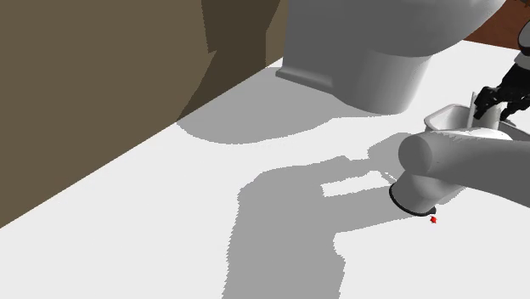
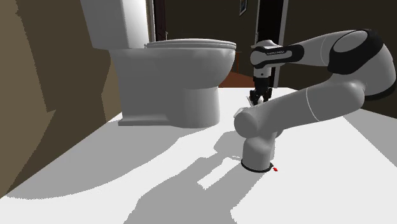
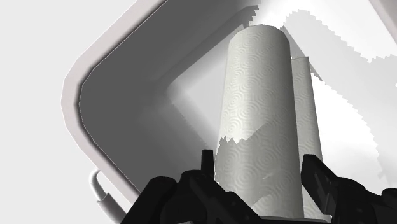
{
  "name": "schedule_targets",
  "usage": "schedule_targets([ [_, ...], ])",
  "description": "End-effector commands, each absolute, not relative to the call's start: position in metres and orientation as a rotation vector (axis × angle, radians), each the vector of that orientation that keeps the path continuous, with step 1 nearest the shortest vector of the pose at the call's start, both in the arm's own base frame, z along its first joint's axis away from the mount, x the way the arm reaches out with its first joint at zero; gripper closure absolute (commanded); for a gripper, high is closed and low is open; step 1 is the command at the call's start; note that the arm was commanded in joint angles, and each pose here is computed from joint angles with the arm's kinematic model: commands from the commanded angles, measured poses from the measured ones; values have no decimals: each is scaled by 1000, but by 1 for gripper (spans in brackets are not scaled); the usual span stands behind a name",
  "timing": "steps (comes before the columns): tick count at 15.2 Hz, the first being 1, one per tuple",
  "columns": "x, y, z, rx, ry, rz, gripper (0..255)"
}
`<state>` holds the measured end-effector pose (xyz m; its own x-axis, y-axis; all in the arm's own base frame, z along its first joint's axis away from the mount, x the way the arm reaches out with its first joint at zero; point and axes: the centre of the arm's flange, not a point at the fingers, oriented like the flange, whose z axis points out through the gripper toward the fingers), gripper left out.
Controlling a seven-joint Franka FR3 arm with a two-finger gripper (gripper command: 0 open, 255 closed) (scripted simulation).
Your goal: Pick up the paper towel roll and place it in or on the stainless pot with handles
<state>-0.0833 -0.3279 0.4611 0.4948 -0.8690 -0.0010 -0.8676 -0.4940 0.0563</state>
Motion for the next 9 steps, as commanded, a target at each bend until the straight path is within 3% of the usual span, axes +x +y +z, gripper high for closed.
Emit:
schedule_targets([
  [1, -83, -328, 461, 2674, -1555, -45, 255],
  [2, -83, -328, 461, 2674, -1555, -45, 255],
  [3, -83, -328, 461, 2674, -1555, -45, 0],
  [9, -83, -327, 474, 2674, -1555, -45, 0],
])
